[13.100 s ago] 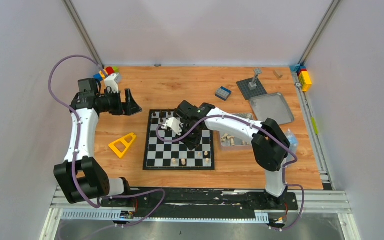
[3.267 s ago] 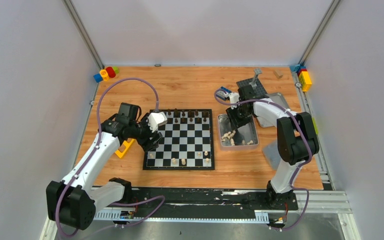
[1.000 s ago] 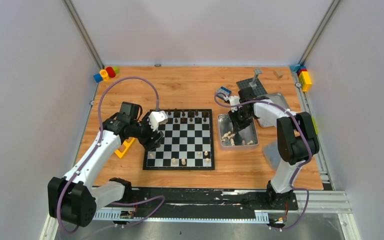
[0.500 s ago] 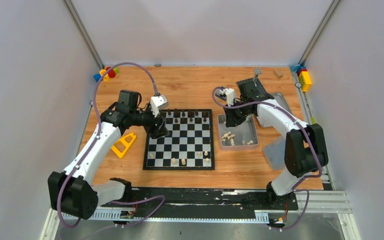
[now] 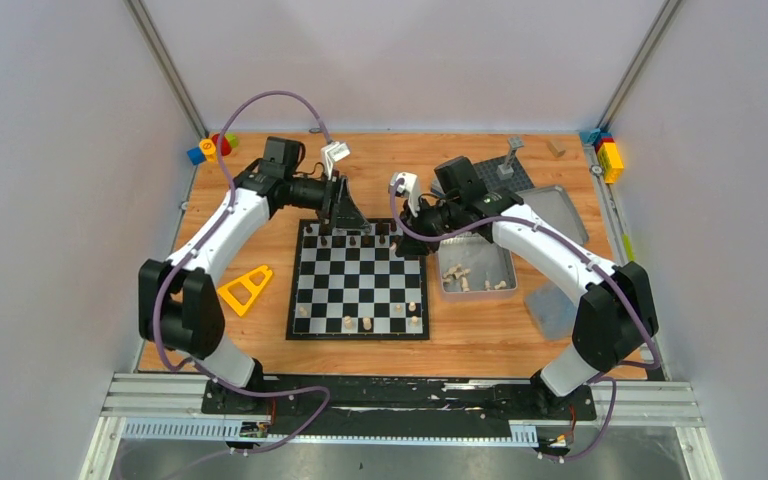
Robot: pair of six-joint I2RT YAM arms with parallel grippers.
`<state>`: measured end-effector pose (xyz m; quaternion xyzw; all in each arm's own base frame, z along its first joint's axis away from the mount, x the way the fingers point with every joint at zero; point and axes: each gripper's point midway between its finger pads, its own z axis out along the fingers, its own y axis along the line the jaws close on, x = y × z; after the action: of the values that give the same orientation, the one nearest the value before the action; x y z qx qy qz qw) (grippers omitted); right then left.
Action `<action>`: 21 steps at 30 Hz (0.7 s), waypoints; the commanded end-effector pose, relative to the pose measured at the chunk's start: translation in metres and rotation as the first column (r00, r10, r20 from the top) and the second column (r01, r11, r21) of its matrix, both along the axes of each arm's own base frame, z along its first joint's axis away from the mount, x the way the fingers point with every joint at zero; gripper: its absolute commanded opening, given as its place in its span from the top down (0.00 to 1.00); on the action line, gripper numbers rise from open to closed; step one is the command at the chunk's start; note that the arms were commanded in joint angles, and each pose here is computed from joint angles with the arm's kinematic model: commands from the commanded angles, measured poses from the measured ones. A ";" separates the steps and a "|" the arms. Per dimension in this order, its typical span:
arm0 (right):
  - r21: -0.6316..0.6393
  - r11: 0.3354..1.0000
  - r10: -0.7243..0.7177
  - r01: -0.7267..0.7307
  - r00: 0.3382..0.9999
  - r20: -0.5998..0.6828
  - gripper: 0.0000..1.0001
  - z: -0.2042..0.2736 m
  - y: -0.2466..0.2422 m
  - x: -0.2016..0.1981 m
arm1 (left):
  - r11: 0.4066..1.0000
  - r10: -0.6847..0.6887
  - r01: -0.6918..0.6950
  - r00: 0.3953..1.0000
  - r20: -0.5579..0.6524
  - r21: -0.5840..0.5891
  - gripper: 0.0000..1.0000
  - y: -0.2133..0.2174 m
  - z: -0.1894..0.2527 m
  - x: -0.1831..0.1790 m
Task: Set up the chess pieces on the board
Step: Pick up the chess piece from the storage box, then place the chess piece on the chessboard.
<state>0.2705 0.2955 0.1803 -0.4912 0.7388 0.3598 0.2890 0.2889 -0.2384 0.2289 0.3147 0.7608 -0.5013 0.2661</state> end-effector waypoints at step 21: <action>0.146 0.989 0.021 -0.038 0.993 0.116 1.00 0.053 0.034 0.006 | 0.984 -0.168 0.142 0.934 -0.316 -0.103 0.43 -0.043 -0.005 -0.017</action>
<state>0.2702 0.3194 0.1999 -0.4893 0.7152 0.3864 0.3157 0.2718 -0.2755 0.2091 0.2637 0.7630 -0.5805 0.1067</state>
